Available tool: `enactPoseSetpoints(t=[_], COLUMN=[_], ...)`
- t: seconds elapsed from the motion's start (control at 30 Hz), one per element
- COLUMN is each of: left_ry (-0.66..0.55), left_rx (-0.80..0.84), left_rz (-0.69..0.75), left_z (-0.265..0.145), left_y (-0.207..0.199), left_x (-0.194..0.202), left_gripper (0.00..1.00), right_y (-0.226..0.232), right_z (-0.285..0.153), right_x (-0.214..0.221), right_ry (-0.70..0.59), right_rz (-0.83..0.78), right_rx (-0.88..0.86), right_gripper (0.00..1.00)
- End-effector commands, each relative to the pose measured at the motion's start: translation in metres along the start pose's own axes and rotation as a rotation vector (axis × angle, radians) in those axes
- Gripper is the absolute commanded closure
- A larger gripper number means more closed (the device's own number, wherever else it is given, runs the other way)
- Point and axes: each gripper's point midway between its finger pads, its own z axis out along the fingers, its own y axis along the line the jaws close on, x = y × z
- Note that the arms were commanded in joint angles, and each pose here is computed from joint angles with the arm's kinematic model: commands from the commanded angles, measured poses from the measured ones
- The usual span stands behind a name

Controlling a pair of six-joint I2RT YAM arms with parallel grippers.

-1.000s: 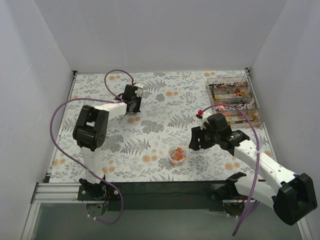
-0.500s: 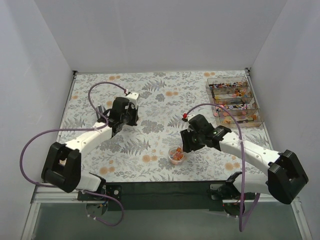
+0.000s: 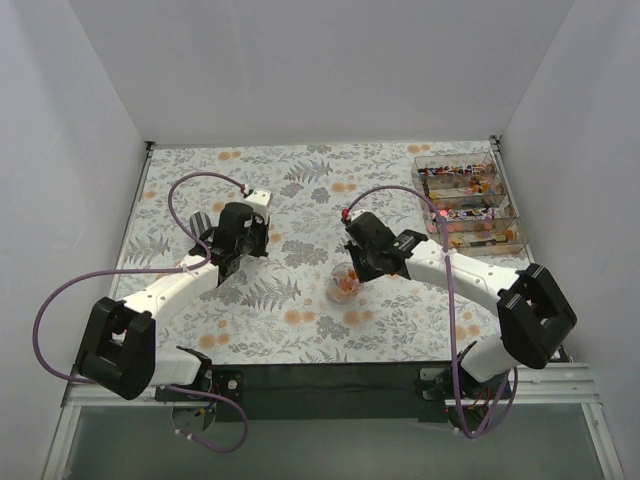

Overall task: Pack the candies
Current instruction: Move the packing bottle to the center of the board.

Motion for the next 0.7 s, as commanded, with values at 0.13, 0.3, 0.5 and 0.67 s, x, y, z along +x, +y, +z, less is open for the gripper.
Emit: enactPoseSetpoints(t=[0.13, 0.3, 0.5, 0.67], left_ry=[-0.057, -0.074, -0.155, -0.207], left_rx=[-0.01, 0.08, 0.224, 0.378], left_rz=[0.004, -0.032, -0.2, -0.348], left_z=[-0.006, -0.012, -0.038, -0.073], left_y=[0.002, -0.015, -0.046, -0.073], left_x=[-0.019, -0.025, -0.064, -0.095], left_gripper=[1.0, 1.0, 1.0, 1.0], right_y=[0.003, 0.01, 0.02, 0.031], right_z=[0.02, 0.014, -0.027, -0.063], right_x=[-0.029, -0.035, -0.061, -0.073], right_ry=[-0.018, -0.028, -0.147, -0.279], right_rz=[-0.004, 0.0, -0.022, -0.042], right_rx=[0.072, 0.038, -0.046, -0.152], right_gripper=[0.86, 0.61, 0.46, 0.41])
